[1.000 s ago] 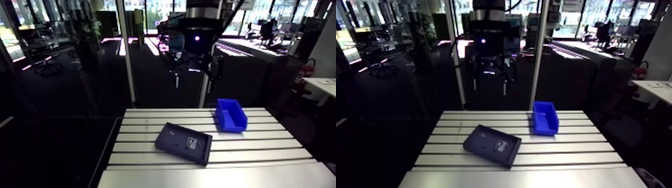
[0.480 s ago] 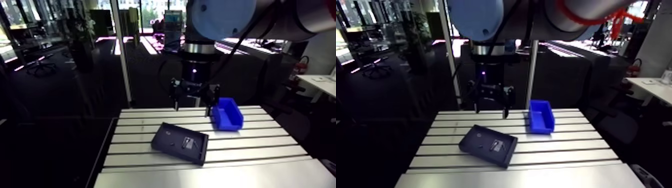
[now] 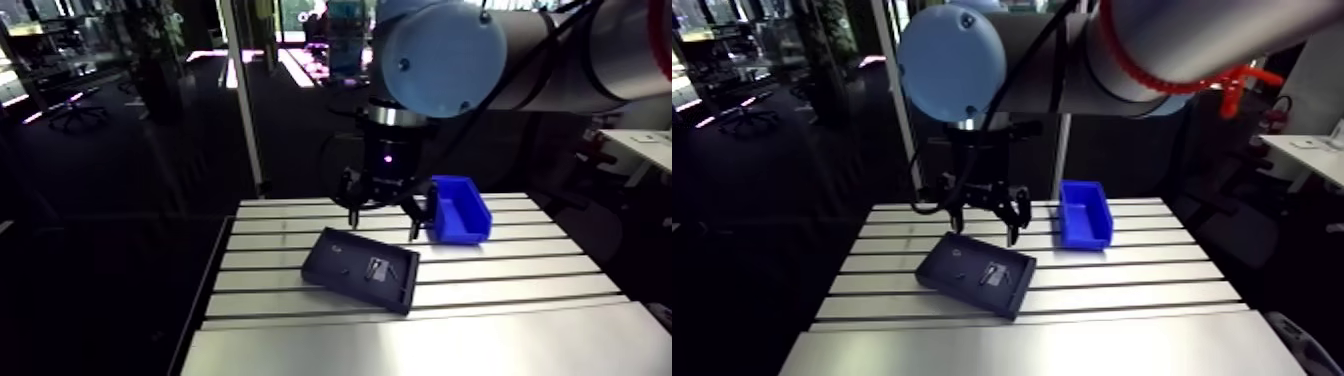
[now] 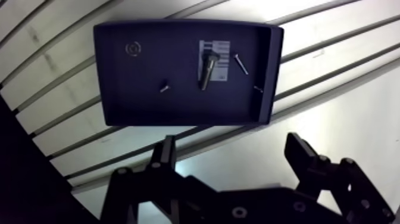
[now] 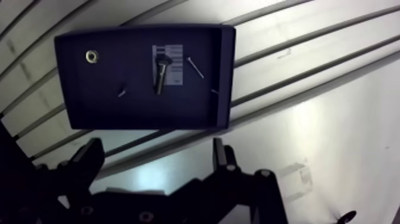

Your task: Pick up the M10 bolt from the tray and put it into the blue bin.

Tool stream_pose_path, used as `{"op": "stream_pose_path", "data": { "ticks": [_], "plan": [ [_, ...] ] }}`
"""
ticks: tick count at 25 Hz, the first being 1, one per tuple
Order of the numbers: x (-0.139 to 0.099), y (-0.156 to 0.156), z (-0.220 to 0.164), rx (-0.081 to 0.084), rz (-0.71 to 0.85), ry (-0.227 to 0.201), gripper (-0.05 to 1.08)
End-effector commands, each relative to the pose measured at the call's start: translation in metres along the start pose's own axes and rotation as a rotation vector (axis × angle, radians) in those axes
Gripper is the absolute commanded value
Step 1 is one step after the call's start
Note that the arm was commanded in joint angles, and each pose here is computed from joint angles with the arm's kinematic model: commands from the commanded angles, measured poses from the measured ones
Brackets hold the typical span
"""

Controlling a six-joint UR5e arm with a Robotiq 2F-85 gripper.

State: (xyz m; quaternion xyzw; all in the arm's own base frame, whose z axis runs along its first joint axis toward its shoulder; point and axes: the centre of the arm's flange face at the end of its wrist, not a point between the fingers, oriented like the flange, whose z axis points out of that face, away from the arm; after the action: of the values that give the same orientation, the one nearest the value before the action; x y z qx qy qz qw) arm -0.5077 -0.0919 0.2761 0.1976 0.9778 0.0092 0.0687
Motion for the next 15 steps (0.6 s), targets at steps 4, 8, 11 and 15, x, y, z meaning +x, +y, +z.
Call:
{"op": "stream_pose_path", "data": {
  "ticks": [4, 8, 11, 15],
  "plan": [
    [0.012, -0.003, 0.031, -0.003, 0.001, -0.004, 0.01],
    [0.014, -0.005, 0.040, -0.002, -0.001, 0.004, 0.01],
    [0.014, -0.004, 0.045, -0.002, 0.001, 0.010, 0.01],
    [0.015, -0.005, 0.059, -0.002, 0.001, 0.009, 0.01]
  ]
}}
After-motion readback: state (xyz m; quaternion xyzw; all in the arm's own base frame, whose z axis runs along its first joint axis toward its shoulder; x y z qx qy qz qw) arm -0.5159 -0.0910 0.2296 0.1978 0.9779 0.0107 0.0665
